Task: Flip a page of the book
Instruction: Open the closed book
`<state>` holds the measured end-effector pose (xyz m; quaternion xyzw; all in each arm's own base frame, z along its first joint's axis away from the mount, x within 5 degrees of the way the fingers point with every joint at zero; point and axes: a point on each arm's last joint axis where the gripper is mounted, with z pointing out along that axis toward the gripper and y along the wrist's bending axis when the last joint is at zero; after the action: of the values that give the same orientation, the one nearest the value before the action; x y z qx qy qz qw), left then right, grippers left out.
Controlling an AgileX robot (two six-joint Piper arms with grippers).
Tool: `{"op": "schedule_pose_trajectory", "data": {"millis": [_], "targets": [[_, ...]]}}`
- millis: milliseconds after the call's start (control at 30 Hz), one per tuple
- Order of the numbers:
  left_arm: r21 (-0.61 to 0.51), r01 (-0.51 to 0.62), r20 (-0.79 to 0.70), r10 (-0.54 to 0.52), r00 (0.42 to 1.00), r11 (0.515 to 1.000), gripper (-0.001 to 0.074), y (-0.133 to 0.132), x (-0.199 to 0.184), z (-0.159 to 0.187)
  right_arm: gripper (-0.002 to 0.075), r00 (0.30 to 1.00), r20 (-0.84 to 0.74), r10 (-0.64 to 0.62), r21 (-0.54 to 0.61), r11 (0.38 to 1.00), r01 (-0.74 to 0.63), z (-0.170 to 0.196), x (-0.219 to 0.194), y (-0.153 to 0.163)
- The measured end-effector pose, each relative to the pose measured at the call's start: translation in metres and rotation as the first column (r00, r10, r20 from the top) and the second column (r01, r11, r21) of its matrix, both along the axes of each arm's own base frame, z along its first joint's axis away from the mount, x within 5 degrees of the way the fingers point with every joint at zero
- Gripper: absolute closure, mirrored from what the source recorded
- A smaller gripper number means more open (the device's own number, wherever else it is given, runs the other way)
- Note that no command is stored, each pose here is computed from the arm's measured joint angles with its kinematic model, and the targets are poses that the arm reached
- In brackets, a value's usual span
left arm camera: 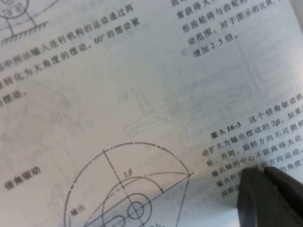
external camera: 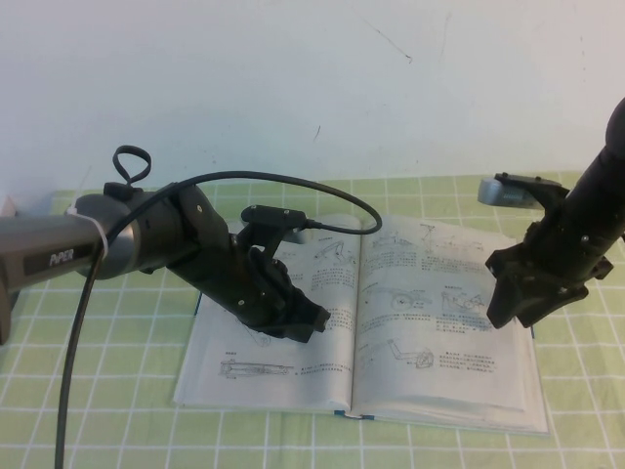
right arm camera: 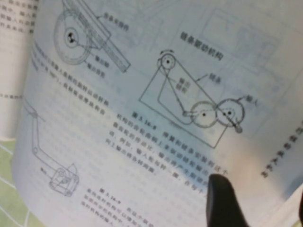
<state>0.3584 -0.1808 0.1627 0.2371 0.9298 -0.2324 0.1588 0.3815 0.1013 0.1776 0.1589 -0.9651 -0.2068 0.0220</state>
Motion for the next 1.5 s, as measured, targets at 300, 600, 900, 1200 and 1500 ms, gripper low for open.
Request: {"op": "schedule_pose_trajectory", "data": {"millis": [300,600,900,1200,1500], "targets": [[-0.003,-0.008,0.005,0.008,1.000,1.000,0.0738,0.000,0.001,0.000,0.0391,0.999,0.017,-0.044,0.037,0.998,0.043,-0.008,0.006,0.004],[-0.006,-0.011,0.004,0.011,1.000,1.000,0.0738,0.000,0.001,0.000,0.0391,0.998,0.048,-0.037,-0.111,0.993,0.043,-0.008,0.006,-0.009],[-0.011,-0.015,0.002,0.015,1.000,1.000,0.0738,-0.001,0.001,0.001,0.0392,0.996,0.057,-0.064,-0.052,0.996,0.067,-0.009,-0.001,-0.005],[-0.018,-0.020,-0.001,0.020,1.000,1.000,0.0738,-0.001,0.001,0.001,0.0392,0.996,0.038,-0.082,-0.030,0.996,0.084,-0.023,-0.008,-0.004],[-0.020,-0.021,-0.002,0.021,1.000,1.000,0.0738,-0.001,0.001,0.001,0.0392,0.996,0.020,-0.084,0.006,0.996,0.084,-0.030,-0.008,-0.001]]}}
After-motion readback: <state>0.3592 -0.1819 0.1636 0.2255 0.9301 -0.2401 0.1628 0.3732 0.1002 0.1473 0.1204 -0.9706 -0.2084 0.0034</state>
